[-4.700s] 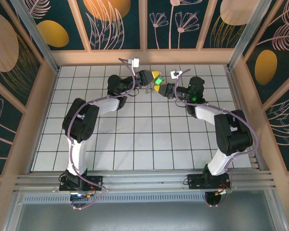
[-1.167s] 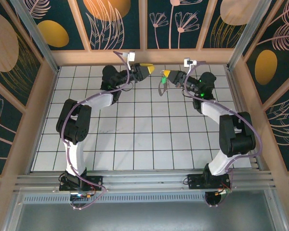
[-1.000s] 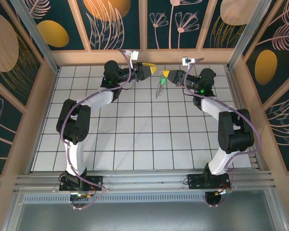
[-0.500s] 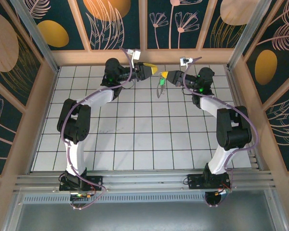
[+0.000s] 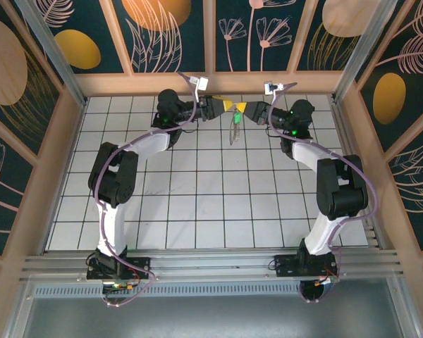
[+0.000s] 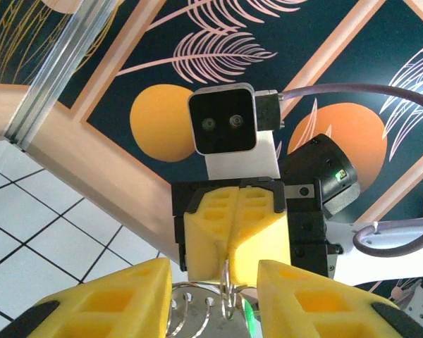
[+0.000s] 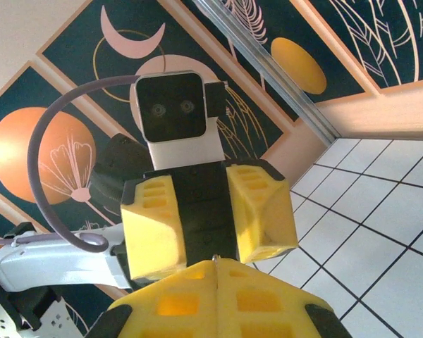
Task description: Put the keys on the keyring
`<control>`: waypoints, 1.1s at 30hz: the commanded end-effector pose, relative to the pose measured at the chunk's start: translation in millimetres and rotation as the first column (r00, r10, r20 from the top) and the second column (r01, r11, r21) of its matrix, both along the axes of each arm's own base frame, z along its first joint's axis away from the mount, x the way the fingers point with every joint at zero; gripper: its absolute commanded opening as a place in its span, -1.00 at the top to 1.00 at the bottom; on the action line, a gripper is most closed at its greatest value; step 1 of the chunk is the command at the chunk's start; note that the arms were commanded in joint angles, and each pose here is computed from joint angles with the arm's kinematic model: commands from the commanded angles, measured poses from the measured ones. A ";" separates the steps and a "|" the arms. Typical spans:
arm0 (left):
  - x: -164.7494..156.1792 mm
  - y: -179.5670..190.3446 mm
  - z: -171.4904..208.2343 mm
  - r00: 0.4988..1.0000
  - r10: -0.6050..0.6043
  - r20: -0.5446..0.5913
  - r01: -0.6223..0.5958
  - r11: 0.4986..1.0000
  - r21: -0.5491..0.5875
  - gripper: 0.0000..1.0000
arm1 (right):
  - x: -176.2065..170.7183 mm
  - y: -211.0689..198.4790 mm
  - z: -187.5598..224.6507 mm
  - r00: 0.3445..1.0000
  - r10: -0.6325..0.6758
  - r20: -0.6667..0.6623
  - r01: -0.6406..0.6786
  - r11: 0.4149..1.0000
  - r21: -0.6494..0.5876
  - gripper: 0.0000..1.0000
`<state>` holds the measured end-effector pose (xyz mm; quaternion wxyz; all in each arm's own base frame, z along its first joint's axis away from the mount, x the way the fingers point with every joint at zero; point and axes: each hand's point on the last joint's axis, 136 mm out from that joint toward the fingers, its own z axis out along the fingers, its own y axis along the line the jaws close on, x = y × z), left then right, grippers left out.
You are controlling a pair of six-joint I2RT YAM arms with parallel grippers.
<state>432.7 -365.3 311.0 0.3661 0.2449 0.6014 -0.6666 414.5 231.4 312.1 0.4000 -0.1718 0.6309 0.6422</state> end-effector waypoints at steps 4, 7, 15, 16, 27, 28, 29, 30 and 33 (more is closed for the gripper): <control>-8.7 -6.4 5.1 0.999 -0.034 0.038 0.035 0.999 -0.020 0.36 | 1.6 3.4 20.7 0.996 -0.002 0.084 -0.001 1.000 0.031 1.00; -10.0 -9.0 5.4 0.999 -0.040 0.037 0.041 0.999 -0.021 0.43 | 2.9 3.0 19.4 0.997 -0.005 0.081 0.003 0.999 0.033 1.00; -12.2 -12.3 3.8 0.999 -0.042 0.033 0.043 0.999 -0.027 0.51 | 4.7 2.2 19.2 0.997 -0.015 0.078 0.012 0.999 0.039 1.00; -12.8 -12.8 3.2 0.999 -0.043 0.033 0.044 0.999 -0.028 0.52 | 4.7 2.4 19.2 0.997 -0.014 0.078 0.011 0.999 0.040 1.00; -13.8 -13.9 5.8 0.999 -0.037 0.036 0.039 0.998 -0.048 0.73 | 4.7 2.0 15.9 0.998 -0.015 0.068 0.012 0.999 0.045 1.00; -14.0 -14.1 6.4 0.999 -0.036 0.038 0.038 0.998 -0.051 0.76 | 4.5 2.1 15.8 0.997 -0.014 0.070 0.011 0.999 0.044 1.00; -13.8 -13.9 6.7 0.999 -0.035 0.037 0.037 0.998 -0.053 0.79 | 4.6 2.1 14.9 0.998 -0.014 0.068 0.011 0.999 0.044 1.00; -13.8 -13.7 7.3 0.999 -0.034 0.038 0.036 0.998 -0.056 0.81 | 3.8 2.5 14.6 0.998 -0.012 0.067 0.010 0.999 0.044 1.00; -13.6 -14.2 7.8 0.999 -0.032 0.038 0.034 0.997 -0.064 0.88 | 2.4 2.9 14.5 0.998 -0.010 0.068 0.007 0.999 0.046 1.00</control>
